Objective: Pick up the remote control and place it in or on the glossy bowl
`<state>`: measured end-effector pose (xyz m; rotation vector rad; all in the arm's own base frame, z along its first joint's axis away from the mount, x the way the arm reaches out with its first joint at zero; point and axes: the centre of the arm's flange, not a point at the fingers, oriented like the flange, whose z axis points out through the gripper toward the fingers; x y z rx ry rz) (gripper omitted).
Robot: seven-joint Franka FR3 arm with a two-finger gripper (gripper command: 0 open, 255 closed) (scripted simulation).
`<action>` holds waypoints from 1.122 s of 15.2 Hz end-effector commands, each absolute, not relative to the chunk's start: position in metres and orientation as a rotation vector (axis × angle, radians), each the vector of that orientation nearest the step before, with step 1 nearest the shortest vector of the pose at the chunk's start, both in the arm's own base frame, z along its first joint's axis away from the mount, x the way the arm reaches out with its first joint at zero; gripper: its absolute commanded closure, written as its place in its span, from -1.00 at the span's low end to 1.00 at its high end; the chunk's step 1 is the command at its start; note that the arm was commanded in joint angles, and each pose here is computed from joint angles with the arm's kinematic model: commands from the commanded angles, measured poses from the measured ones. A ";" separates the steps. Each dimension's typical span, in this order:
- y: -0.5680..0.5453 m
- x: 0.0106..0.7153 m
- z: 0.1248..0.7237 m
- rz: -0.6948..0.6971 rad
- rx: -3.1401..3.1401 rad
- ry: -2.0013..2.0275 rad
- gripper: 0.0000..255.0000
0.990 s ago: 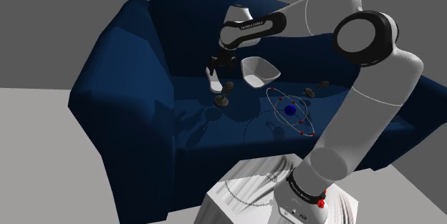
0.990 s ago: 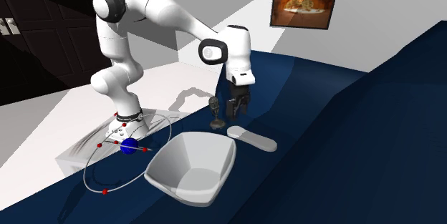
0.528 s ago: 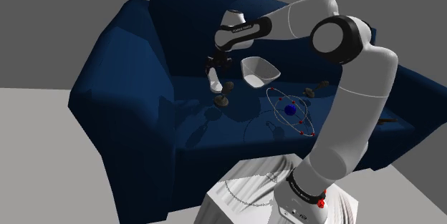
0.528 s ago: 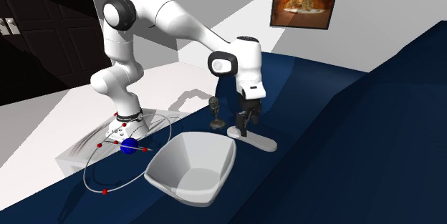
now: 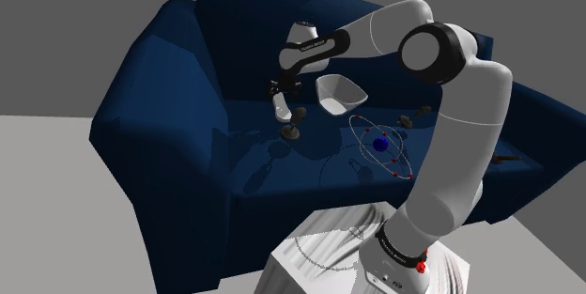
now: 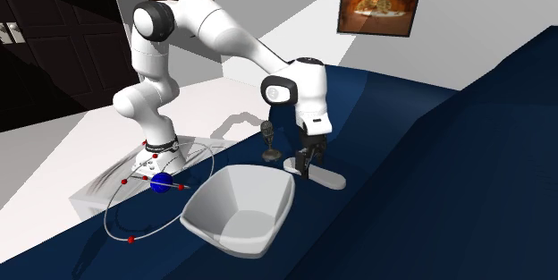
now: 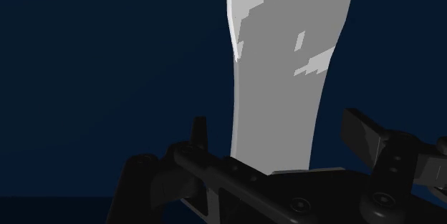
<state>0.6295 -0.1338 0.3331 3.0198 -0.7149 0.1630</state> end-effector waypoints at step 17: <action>-0.134 0.630 0.349 0.163 3.020 -0.715 1.00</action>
